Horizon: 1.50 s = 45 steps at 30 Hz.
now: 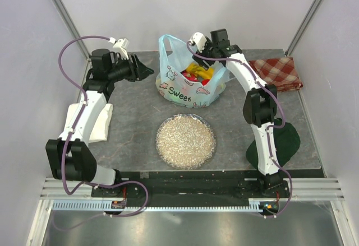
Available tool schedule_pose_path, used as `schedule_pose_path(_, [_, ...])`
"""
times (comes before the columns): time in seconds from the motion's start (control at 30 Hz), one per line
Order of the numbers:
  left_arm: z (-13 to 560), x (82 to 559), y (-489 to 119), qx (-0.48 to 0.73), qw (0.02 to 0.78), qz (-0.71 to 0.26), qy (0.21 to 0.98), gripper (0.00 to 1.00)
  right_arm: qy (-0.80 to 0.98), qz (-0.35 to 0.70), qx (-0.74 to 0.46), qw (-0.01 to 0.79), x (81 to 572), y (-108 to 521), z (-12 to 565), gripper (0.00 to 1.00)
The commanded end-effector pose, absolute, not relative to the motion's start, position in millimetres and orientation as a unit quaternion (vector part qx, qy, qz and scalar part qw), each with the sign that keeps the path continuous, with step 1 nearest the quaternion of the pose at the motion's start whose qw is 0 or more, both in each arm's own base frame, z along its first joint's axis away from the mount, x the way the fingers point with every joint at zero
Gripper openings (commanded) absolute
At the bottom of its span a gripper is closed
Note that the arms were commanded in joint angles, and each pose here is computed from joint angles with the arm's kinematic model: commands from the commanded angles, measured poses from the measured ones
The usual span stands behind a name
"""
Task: Take the fake fruits out of the plastic bag
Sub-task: Take out the fake fruit from the plastic bag.
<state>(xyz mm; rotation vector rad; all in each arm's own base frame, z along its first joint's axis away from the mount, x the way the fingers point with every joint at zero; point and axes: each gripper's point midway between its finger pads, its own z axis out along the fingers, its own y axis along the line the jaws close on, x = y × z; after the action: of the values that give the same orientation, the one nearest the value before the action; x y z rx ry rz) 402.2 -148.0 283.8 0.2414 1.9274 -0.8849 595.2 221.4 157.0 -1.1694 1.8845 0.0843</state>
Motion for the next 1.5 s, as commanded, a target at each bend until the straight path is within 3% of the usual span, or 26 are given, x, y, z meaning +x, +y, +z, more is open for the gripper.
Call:
schedule_pose_path(0.0, [284.3,400.0,-148.3,0.118,0.486,-0.362,0.787,0.54,0.753,0.083,-0.493,0.428,577.8,239.3,145.6,0.75])
schedule_pose_path(0.4, [276.5,401.7,-146.8,0.118,0.478,-0.355,0.794,0.54,0.755,0.122,-0.525,0.374,549.6,247.2,121.8,0.64])
schedule_pose_path(0.77, [275.8,404.4,-146.8,0.129,0.477,-0.349,0.796,0.54,0.754,0.115,-0.497,0.414,593.3,267.8,97.2,0.67])
schedule_pose_path(0.83, [274.2,407.5,-145.7,0.131,0.476,-0.346,0.798,0.54,0.755,0.117,-0.497,0.412,593.2,268.4,94.0,0.59])
schedule_pose_path(0.9, [276.0,408.9,-145.0,0.132,0.480,-0.341,0.798,0.54,0.750,0.125,-0.499,0.416,589.8,271.6,101.3,0.39])
schedule_pose_path(0.93, [276.5,409.2,-144.0,0.133,0.482,-0.339,0.797,0.54,0.746,0.130,-0.500,0.419,587.9,273.1,107.5,0.35])
schedule_pose_path(1.1, [281.3,415.1,-142.2,0.131,0.494,-0.330,0.794,0.54,0.713,0.140,-0.500,0.471,572.2,281.5,183.0,0.10])
schedule_pose_path(1.27, [296.7,429.8,-143.6,0.127,0.511,-0.334,0.782,0.56,0.677,0.143,-0.493,0.527,546.4,280.6,266.8,0.00])
schedule_pose_path(1.47, [305.4,453.5,-144.8,0.113,0.525,-0.338,0.773,0.66,0.665,0.177,-0.484,0.541,507.0,285.7,309.3,0.00])
